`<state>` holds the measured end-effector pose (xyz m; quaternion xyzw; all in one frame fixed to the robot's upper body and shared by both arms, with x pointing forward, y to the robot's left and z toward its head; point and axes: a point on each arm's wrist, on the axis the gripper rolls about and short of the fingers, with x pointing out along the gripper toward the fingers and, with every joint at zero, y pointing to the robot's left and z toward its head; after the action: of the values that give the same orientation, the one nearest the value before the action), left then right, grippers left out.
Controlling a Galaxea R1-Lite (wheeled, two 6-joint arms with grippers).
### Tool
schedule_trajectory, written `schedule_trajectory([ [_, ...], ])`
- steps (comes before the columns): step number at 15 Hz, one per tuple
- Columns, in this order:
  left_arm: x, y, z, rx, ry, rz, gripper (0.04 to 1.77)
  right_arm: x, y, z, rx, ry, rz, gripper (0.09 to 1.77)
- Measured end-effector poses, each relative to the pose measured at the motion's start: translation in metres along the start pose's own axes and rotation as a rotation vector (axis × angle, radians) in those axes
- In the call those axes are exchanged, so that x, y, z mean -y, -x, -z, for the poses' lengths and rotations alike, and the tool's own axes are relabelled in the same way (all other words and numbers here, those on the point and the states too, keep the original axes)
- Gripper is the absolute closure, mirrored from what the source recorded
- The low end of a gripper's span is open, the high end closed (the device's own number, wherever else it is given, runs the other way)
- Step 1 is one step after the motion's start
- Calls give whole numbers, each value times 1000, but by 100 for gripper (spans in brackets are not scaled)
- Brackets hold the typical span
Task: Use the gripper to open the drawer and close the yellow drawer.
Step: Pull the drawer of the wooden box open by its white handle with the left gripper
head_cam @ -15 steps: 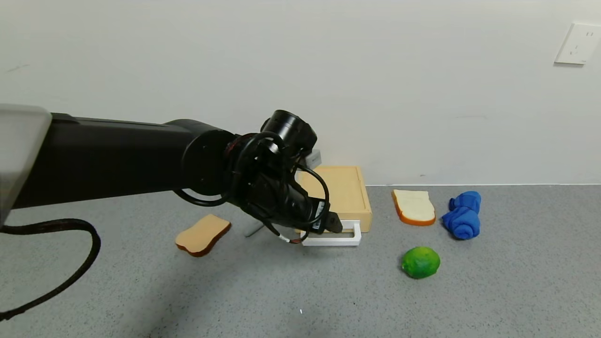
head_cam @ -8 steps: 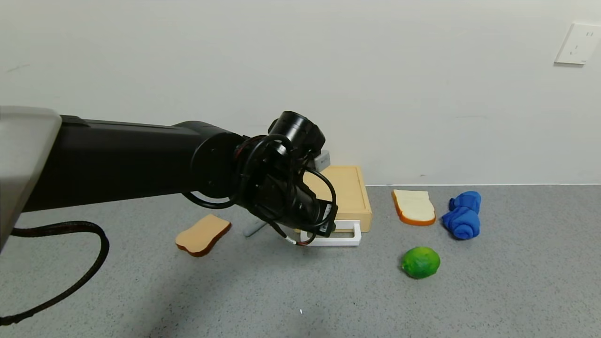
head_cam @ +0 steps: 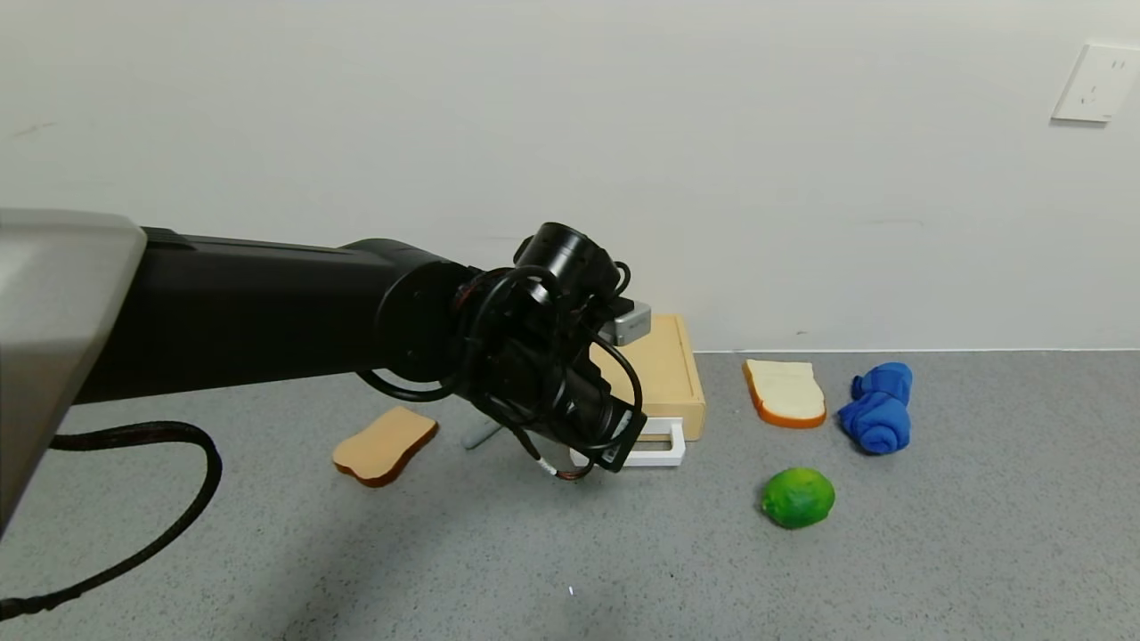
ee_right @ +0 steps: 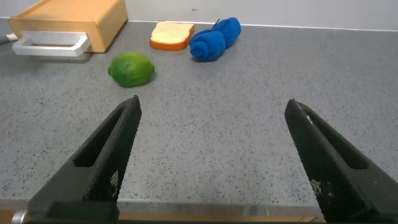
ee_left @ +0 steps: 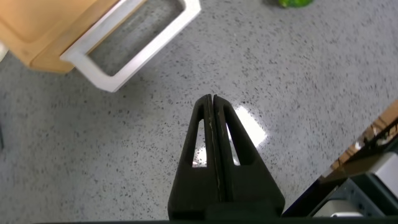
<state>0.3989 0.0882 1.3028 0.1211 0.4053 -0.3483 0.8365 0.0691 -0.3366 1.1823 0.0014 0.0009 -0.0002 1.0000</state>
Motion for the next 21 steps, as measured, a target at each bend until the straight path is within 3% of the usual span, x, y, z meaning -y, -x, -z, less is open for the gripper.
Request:
schedule_trajectory([
  [6, -16, -10, 4, -9, -318, 96, 170, 0, 0, 0, 0, 0, 0, 16],
  [8, -25, -18, 5, -7, -364, 120, 170, 0, 0, 0, 0, 0, 0, 16],
  [15, -40, -52, -11, 23, -496, 110, 170, 0, 0, 0, 0, 0, -1, 16],
  [21, -52, -75, -11, -39, -565, 105, 170, 0, 0, 0, 0, 0, 0, 16],
])
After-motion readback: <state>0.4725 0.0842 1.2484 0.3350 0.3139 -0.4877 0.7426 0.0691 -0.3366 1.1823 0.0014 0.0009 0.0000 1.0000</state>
